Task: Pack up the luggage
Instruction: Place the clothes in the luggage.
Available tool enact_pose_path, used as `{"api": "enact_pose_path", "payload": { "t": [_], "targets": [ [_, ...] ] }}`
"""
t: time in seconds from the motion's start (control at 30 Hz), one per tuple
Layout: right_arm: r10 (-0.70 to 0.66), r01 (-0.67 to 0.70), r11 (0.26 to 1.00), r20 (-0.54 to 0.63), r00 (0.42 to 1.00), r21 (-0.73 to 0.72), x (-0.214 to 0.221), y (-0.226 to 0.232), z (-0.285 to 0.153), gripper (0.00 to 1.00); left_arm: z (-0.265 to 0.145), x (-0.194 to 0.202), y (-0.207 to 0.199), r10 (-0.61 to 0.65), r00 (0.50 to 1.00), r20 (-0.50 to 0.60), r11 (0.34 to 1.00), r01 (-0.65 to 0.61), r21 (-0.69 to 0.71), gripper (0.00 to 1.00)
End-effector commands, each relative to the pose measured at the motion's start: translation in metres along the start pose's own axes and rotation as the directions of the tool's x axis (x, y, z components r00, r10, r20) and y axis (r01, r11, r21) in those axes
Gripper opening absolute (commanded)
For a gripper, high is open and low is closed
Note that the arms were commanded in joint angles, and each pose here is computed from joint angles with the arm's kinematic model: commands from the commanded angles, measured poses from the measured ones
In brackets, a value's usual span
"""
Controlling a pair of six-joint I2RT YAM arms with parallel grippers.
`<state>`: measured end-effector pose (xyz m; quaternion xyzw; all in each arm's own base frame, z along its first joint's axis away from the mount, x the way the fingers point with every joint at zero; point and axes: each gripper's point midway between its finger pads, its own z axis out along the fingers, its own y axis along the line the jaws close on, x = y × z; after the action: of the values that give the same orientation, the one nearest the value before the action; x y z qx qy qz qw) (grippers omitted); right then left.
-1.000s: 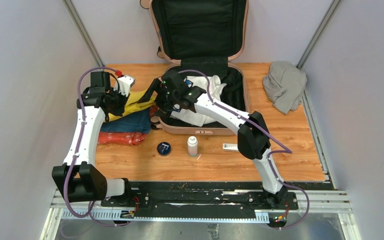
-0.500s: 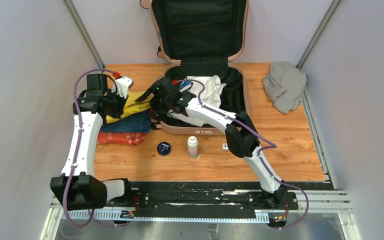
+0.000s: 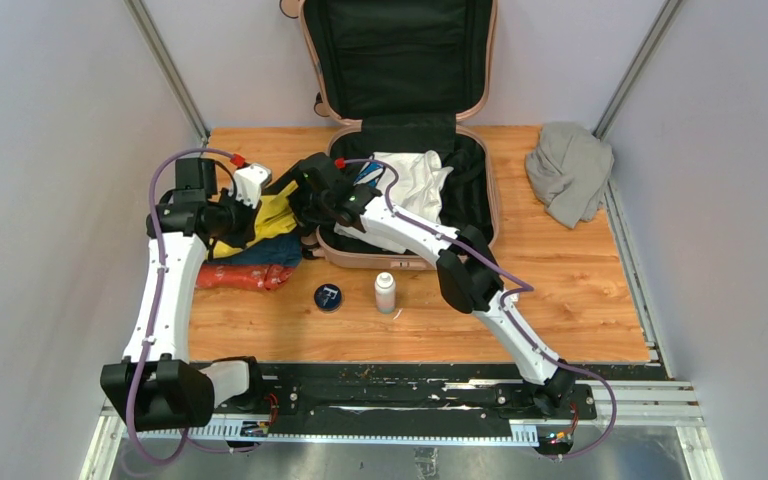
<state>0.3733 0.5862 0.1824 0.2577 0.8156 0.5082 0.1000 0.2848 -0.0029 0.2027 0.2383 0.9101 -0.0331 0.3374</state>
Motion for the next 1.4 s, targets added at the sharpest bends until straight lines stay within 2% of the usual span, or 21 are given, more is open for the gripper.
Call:
{"api": "enact_pose_path", "payload": {
  "t": [0.0, 0.1, 0.2, 0.27, 0.33, 0.37, 0.4, 0.43, 0.47, 0.5, 0.53, 0.57, 0.7, 1.0, 1.07, 1.23, 1.37],
  "targets": [
    [-0.004, 0.004, 1.0, -0.002, 1.0, 0.006, 0.007, -0.011, 0.015, 0.97, -0.016, -0.014, -0.024, 0.018, 0.995, 0.099, 0.995, -0.027, 0.094, 0.0],
    [-0.022, 0.023, 1.0, -0.01, 1.0, 0.01, 0.009, -0.013, 0.014, 0.88, -0.017, -0.014, -0.024, 0.02, 0.995, 0.101, 0.995, -0.03, 0.091, 0.0],
    [-0.038, 0.038, 0.999, -0.006, 0.999, 0.003, 0.008, -0.012, 0.014, 0.75, -0.017, -0.013, -0.025, 0.024, 0.995, 0.094, 0.995, -0.033, 0.098, 0.0],
    [-0.061, 0.061, 0.998, 0.002, 0.998, -0.005, 0.006, -0.01, 0.015, 0.62, -0.019, -0.013, -0.027, 0.024, 0.995, 0.095, 0.994, -0.034, 0.104, 0.0],
    [-0.107, 0.107, 0.994, 0.014, 0.994, -0.02, 0.0, -0.006, 0.016, 0.39, -0.023, -0.014, -0.028, 0.029, 0.995, 0.095, 0.993, -0.039, 0.107, 0.0],
    [-0.147, 0.148, 0.988, 0.026, 0.989, -0.033, -0.004, 0.001, 0.013, 0.22, -0.026, -0.014, -0.027, 0.029, 0.995, 0.094, 0.994, -0.039, 0.104, 0.04],
    [-0.193, 0.194, 0.98, 0.038, 0.981, -0.039, -0.008, 0.006, 0.01, 0.09, -0.028, -0.014, -0.026, 0.028, 0.995, 0.09, 0.995, -0.037, 0.098, 0.15],
    [-0.238, 0.241, 0.969, 0.053, 0.97, -0.054, -0.013, 0.016, 0.005, 0.01, -0.031, -0.015, -0.024, 0.028, 0.996, 0.09, 0.995, -0.036, 0.09, 0.38],
    [-0.292, 0.297, 0.952, 0.066, 0.954, -0.073, -0.017, 0.026, 0.001, 0.0, -0.034, -0.016, -0.02, 0.021, 0.996, 0.091, 0.997, -0.028, 0.073, 0.62],
    [-0.362, 0.369, 0.925, 0.086, 0.928, -0.093, -0.023, 0.037, -0.007, 0.0, -0.037, -0.017, -0.014, 0.01, 0.996, 0.093, 0.999, -0.014, 0.049, 0.79],
    [-0.412, 0.422, 0.9, 0.096, 0.906, -0.112, -0.027, 0.048, -0.015, 0.0, -0.04, -0.018, -0.009, -0.003, 0.995, 0.098, 1.0, 0.0, 0.029, 0.91],
    [-0.459, 0.471, 0.872, 0.111, 0.881, -0.13, -0.034, 0.059, -0.024, 0.0, -0.044, -0.02, -0.003, -0.016, 0.995, 0.104, 1.0, 0.015, 0.011, 0.97],
    [-0.594, 0.598, 0.776, 0.088, 0.8, -0.2, -0.057, 0.078, -0.057, 0.0, -0.047, -0.021, 0.017, -0.035, 0.995, 0.089, 0.998, 0.039, -0.053, 1.0],
    [-0.717, 0.705, 0.691, -0.026, 0.697, -0.158, -0.116, 0.048, -0.122, 0.0, -0.006, 0.004, 0.036, -0.052, 0.998, -0.041, 0.997, 0.049, -0.062, 1.0],
    [-0.727, 0.716, 0.684, -0.049, 0.685, -0.14, -0.131, 0.039, -0.136, 0.0, 0.008, 0.011, 0.04, -0.061, 0.996, -0.06, 0.996, 0.056, -0.069, 1.0],
    [-0.711, 0.706, 0.703, -0.077, 0.699, -0.087, -0.177, 0.007, -0.163, 0.0, 0.034, 0.021, 0.045, -0.08, 0.994, -0.079, 0.995, 0.074, -0.067, 1.0],
    [-0.704, 0.703, 0.709, -0.105, 0.703, -0.048, -0.201, -0.021, -0.166, 0.0, 0.049, 0.031, 0.051, -0.087, 0.99, -0.107, 0.993, 0.078, -0.083, 1.0]
  ]
}}
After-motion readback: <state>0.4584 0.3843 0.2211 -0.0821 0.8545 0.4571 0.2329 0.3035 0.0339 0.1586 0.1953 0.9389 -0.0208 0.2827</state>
